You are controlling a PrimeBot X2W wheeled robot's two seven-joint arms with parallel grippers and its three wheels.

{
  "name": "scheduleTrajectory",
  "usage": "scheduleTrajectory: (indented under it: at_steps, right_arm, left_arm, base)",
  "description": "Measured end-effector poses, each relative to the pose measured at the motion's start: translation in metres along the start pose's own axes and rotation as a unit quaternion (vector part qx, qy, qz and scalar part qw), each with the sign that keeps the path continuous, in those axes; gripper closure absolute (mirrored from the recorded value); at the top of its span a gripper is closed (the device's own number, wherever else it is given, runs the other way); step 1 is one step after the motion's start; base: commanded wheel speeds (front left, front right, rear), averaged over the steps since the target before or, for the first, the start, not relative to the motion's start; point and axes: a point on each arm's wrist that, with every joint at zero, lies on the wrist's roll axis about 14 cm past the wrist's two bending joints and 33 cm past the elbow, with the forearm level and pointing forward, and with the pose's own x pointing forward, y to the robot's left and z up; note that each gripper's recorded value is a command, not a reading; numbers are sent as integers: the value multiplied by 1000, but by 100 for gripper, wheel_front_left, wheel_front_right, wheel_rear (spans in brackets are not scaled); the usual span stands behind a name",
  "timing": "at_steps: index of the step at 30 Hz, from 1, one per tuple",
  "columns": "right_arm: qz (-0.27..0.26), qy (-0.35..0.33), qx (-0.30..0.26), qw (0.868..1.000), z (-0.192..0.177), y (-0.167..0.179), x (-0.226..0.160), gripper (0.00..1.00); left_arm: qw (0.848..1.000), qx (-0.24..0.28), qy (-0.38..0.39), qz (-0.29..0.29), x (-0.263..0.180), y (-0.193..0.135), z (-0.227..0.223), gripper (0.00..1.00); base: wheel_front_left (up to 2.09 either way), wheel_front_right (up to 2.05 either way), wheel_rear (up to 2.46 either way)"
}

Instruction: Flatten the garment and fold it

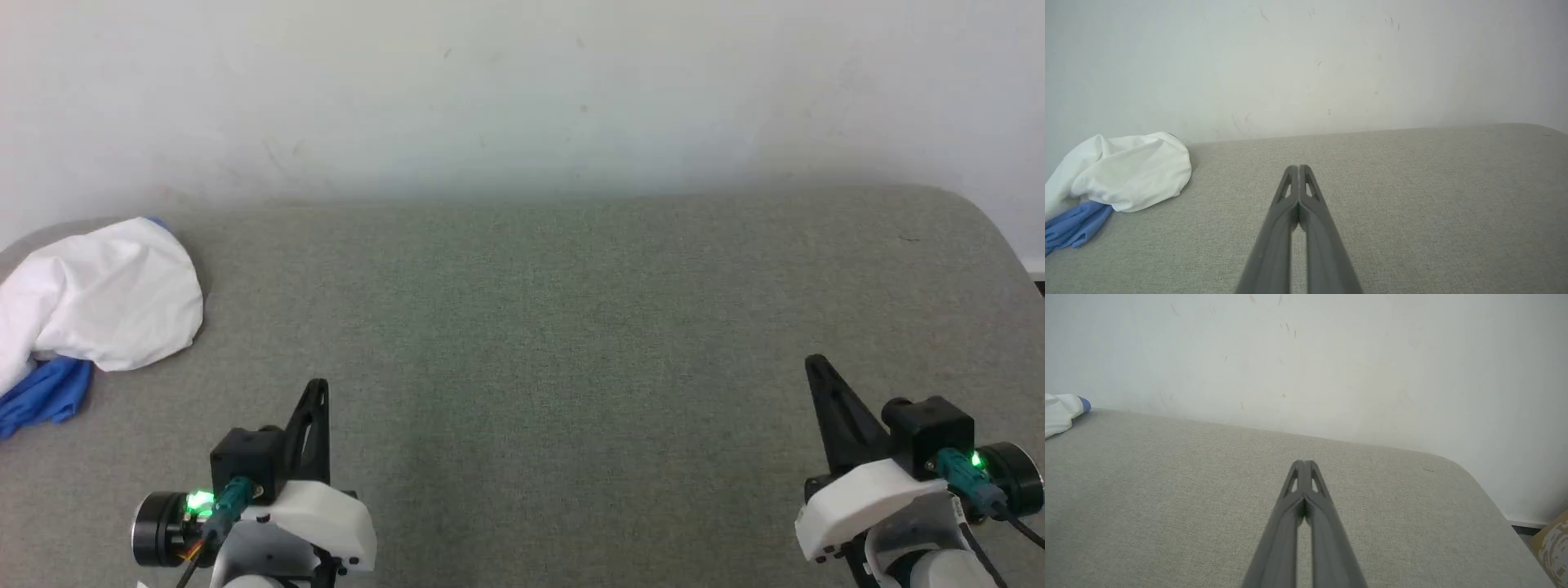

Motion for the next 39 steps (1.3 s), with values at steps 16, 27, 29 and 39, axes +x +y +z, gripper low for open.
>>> scheduleTrajectory:
  at_steps: [16, 27, 29, 39]
  right_arm:
    - [0, 0, 0, 1000, 0, 0, 0, 100]
    - [0, 0, 0, 1000, 0, 0, 0, 0]
    - [-1, 0, 1, 1000, 0, -1, 0, 0]
    - [-8, -8, 10, 1000, 0, -5, -1, 0]
  left_arm:
    - [1000, 0, 0, 0, 0, 0, 0, 100]
    - [1000, 0, 2, -1, 0, 0, -1, 0]
    - [1000, -1, 3, -2, 0, -1, -2, 0]
    - [1000, -18, -4, -5, 0, -4, -1, 0]
  base:
    - [0, 0, 0]
    - [0, 0, 0]
    - [0, 0, 0]
    - [0, 0, 0]
